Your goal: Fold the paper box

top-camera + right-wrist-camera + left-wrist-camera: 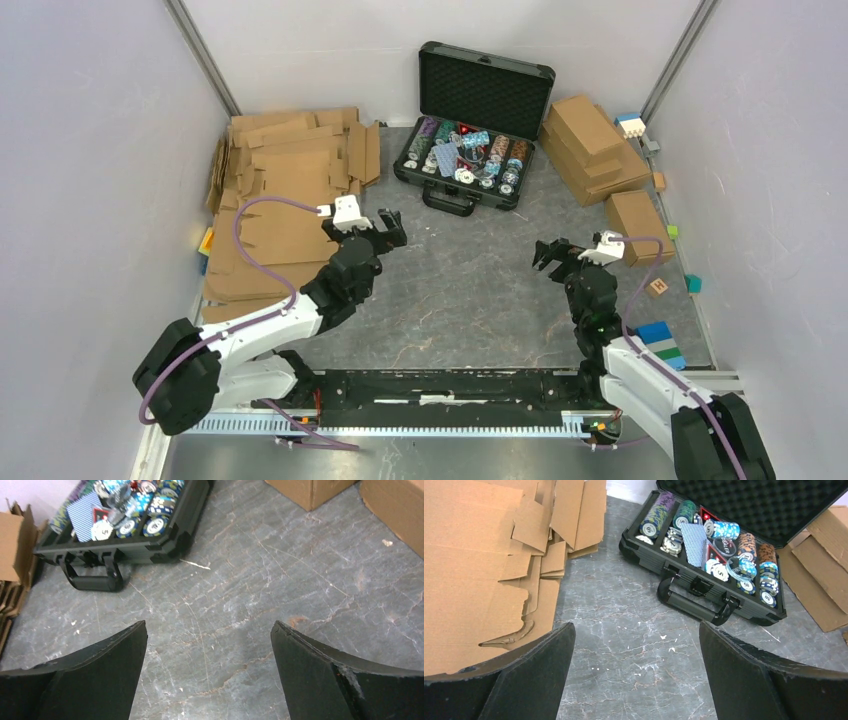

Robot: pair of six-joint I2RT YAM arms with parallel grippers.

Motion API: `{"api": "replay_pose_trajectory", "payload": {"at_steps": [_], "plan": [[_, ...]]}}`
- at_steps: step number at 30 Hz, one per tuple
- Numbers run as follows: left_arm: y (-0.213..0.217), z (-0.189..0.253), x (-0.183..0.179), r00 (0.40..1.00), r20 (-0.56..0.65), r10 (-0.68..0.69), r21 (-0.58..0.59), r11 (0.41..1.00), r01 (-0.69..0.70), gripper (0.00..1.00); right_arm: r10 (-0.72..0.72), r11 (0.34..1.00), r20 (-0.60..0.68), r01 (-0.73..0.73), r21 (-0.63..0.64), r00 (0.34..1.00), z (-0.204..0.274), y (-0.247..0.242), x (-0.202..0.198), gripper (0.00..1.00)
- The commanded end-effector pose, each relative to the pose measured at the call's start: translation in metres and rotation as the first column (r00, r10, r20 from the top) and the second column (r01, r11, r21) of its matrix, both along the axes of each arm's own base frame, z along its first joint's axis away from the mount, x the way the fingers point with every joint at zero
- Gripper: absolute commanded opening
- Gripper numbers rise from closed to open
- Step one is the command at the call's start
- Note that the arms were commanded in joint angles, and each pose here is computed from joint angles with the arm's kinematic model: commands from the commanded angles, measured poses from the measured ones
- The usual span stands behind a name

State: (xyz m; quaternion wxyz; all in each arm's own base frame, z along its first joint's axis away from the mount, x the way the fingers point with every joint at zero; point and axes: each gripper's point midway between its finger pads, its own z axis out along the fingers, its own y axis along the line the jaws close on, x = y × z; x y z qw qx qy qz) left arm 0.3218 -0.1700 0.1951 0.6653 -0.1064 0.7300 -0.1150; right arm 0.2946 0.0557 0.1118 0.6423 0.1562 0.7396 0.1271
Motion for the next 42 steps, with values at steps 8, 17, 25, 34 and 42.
{"api": "replay_pose_trajectory", "payload": {"at_steps": [8, 17, 25, 34, 42], "plan": [[0.042, 0.001, 0.016, 0.997, -0.071, 0.026, -0.084, 0.996, -0.032, 1.00, 0.007, 1.000, -0.003, -0.007, -0.025, 1.000, 0.002, 0.001, 0.003, 0.98], [0.157, 0.005, -0.023, 0.925, -0.144, 0.352, -0.224, 0.899, -0.377, 1.00, 0.049, 0.999, -0.006, -0.049, -0.014, 0.999, 0.000, 0.009, 0.004, 0.97], [0.187, -0.008, -0.015, 0.871, -0.309, 0.383, -0.334, 0.813, -0.476, 1.00, 0.063, 0.998, -0.006, -0.063, -0.013, 0.998, -0.001, 0.012, 0.003, 0.97], [0.256, -0.024, 0.008, 0.758, -0.560, 0.334, -0.477, 0.618, -0.625, 1.00, 0.082, 0.996, 0.002, -0.082, -0.018, 0.997, -0.002, 0.014, 0.002, 0.97], [0.294, -0.006, 0.052, 0.763, -0.627, 0.156, -0.571, 0.575, -0.586, 0.99, 0.093, 0.995, -0.008, -0.094, -0.027, 0.996, -0.004, 0.016, 0.003, 0.96]]}}
